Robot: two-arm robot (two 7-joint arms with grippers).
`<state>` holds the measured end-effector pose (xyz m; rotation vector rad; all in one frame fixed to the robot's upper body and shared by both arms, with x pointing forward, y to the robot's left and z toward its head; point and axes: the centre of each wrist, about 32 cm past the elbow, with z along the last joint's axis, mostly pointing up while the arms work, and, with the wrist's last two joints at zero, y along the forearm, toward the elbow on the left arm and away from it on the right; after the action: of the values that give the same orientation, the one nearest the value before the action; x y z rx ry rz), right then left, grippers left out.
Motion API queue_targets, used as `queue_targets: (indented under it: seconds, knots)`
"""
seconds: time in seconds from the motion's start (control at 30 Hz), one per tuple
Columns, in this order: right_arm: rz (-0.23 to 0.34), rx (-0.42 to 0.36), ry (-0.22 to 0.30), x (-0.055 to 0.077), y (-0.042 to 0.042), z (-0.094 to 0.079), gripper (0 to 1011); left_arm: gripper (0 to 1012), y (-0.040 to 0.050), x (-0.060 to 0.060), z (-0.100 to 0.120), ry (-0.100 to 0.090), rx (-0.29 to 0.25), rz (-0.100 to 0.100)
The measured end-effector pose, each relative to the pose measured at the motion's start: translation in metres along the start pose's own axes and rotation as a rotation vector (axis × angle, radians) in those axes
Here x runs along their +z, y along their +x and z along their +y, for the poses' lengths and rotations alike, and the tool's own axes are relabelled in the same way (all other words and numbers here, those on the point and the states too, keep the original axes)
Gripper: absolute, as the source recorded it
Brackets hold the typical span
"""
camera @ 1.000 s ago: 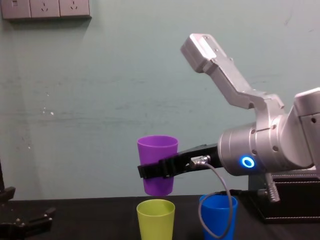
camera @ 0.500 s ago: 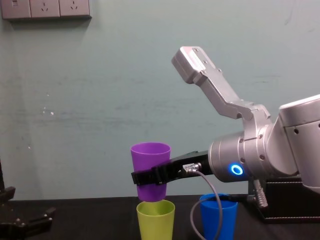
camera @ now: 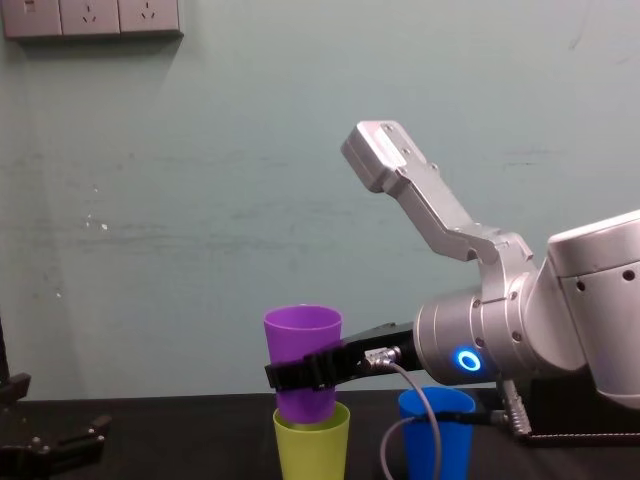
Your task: Stack the three plastic cups sequentially using one hand.
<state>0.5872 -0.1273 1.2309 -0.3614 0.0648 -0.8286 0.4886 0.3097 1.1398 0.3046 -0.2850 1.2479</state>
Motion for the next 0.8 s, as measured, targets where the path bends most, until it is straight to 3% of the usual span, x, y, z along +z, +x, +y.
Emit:
queue_targets:
  seconds: [0.8]
  knots:
    - [0.035, -0.009, -0.021, -0.0071, 0.0042, 0.0087, 712, 1000, 0.0, 0.0, 0.0, 0.0, 0.0, 0.0]
